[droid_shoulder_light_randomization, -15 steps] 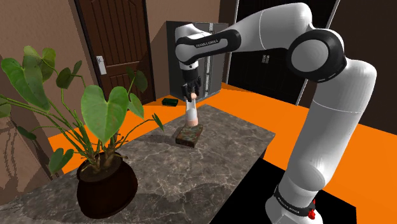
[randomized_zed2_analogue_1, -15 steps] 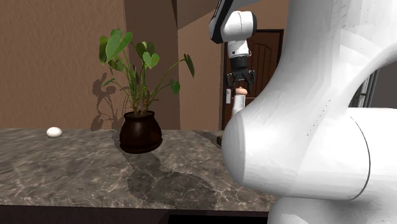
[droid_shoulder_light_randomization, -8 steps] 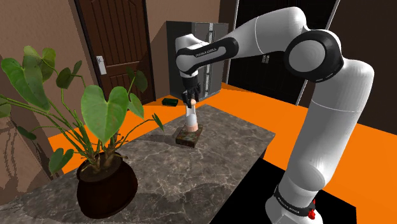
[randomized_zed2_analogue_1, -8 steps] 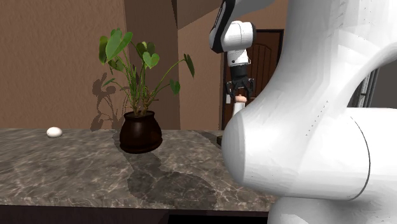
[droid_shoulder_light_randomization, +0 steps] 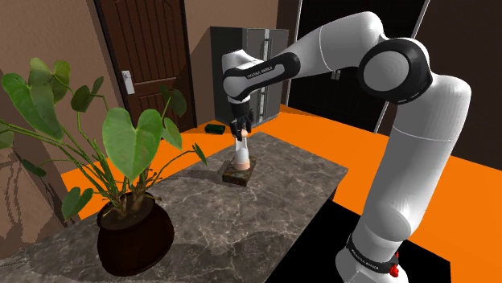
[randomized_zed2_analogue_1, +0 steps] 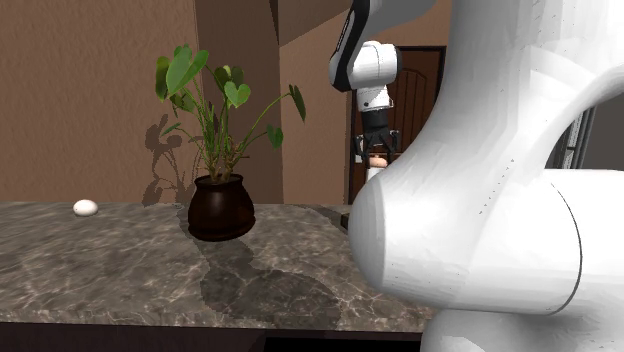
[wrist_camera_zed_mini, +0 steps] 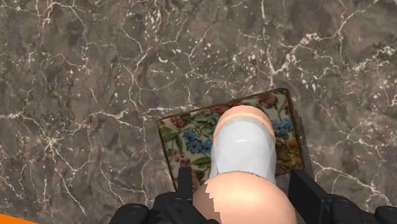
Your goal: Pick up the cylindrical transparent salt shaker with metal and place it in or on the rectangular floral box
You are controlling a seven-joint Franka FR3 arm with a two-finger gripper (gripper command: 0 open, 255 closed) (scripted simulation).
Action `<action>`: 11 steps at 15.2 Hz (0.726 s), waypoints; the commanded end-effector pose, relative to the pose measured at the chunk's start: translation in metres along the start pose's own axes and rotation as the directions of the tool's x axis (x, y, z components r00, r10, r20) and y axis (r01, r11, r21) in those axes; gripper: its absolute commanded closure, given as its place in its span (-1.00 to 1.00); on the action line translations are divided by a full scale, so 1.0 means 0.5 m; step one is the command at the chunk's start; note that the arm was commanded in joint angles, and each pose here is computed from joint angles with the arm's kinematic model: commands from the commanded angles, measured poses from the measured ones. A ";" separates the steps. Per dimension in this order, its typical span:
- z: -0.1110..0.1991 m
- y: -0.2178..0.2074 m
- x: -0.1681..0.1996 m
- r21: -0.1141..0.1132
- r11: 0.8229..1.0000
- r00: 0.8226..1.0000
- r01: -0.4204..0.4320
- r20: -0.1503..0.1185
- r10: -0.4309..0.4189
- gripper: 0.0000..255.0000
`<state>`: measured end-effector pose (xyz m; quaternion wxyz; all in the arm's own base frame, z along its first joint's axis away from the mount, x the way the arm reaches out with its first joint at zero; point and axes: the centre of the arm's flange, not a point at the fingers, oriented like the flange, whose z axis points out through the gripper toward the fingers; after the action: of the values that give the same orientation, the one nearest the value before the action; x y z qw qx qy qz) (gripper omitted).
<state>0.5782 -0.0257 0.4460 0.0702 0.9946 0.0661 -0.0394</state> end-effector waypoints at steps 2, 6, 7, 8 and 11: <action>0.000 0.000 0.000 0.000 1.000 1.000 0.000 0.000 0.000 1.00; 0.000 0.000 0.000 0.000 1.000 1.000 0.000 0.000 0.000 -1.00; 0.000 0.000 0.000 0.000 1.000 1.000 0.000 0.000 0.000 -1.00; 0.000 0.000 0.000 0.000 1.000 1.000 0.000 0.000 0.000 -1.00; -0.079 0.000 0.000 0.000 1.000 1.000 0.000 0.000 0.000 -1.00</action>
<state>0.5808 -0.0211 0.4742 0.0703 0.9946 0.0660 -0.0384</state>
